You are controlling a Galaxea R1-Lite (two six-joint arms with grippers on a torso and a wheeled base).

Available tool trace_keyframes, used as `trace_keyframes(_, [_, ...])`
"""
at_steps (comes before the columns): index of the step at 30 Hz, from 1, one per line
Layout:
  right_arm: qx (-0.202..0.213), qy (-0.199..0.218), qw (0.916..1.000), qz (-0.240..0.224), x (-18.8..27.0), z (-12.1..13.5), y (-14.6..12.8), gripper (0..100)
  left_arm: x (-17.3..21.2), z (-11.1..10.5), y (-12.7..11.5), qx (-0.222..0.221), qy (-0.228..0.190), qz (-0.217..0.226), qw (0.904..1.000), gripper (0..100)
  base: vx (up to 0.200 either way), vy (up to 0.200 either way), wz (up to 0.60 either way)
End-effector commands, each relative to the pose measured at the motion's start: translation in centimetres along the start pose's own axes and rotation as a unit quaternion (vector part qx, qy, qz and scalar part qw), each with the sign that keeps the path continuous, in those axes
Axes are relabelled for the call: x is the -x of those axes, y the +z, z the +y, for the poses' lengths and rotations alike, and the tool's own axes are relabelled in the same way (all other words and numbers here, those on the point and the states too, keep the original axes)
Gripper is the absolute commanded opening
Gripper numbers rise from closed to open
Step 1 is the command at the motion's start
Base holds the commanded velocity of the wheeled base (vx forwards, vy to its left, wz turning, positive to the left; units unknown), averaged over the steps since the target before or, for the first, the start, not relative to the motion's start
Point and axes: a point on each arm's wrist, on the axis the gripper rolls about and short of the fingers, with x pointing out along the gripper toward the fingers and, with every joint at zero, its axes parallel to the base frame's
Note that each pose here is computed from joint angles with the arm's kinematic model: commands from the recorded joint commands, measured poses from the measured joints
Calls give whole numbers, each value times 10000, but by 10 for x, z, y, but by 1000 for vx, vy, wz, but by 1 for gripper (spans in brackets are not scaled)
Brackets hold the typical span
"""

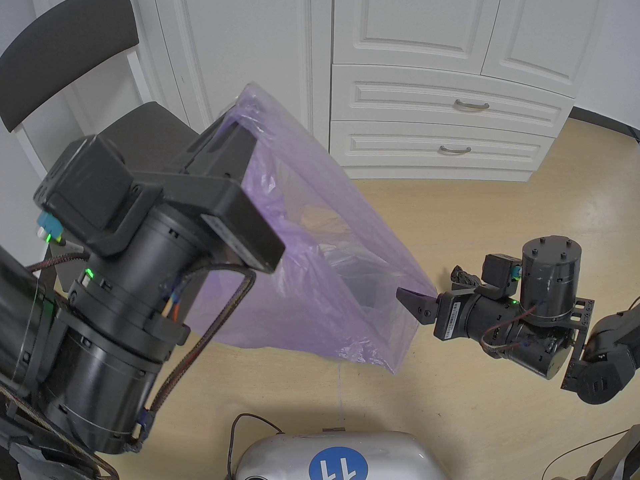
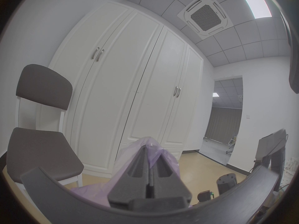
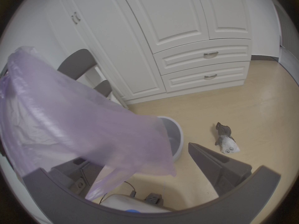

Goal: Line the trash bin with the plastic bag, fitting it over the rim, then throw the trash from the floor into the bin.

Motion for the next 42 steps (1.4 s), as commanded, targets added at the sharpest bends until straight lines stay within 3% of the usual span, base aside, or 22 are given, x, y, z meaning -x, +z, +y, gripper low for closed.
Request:
trace_keyframes(1, [-87, -360, 9993, 102, -22, -16, -4, 100, 1, 0, 2, 12, 4, -25, 10000, 0, 0, 0, 0])
trace_keyframes(5, [-173, -691, 9973, 178, -35, -39, -4, 100, 0, -1, -5, -3, -3, 64, 10000, 0, 0, 0, 0])
trace_keyframes(9, [-71, -498, 9969, 603, -28, -43, -16, 100, -2, -2, -7, -9, -8, 91, 10000, 0, 0, 0, 0])
trace_keyframes(15, [663, -209, 9880, 1381, -11, -53, -36, 100, -7, 5, 0, 1, 163, -76, 9998, 0, 0, 0, 0])
trace_keyframes(22, [624, -123, 9901, 1249, -10, -54, -30, 100, -6, 7, 6, 30, 181, -144, 9997, 0, 0, 0, 0])
trace_keyframes(27, [140, -124, 9976, 664, -4, -52, -1, 100, -5, 5, 5, 46, 139, -126, 9998, 0, 0, 0, 0])
trace_keyframes(32, [-284, -154, 9989, 352, -7, -53, 16, 100, -4, 5, 6, 57, 134, -139, 9998, 0, 0, 0, 0])
trace_keyframes(42, [-1337, 458, 9882, 595, -33, -45, 7, 100, -2, -1, 8, 143, 11, -136, 9998, 0, 0, 0, 0])
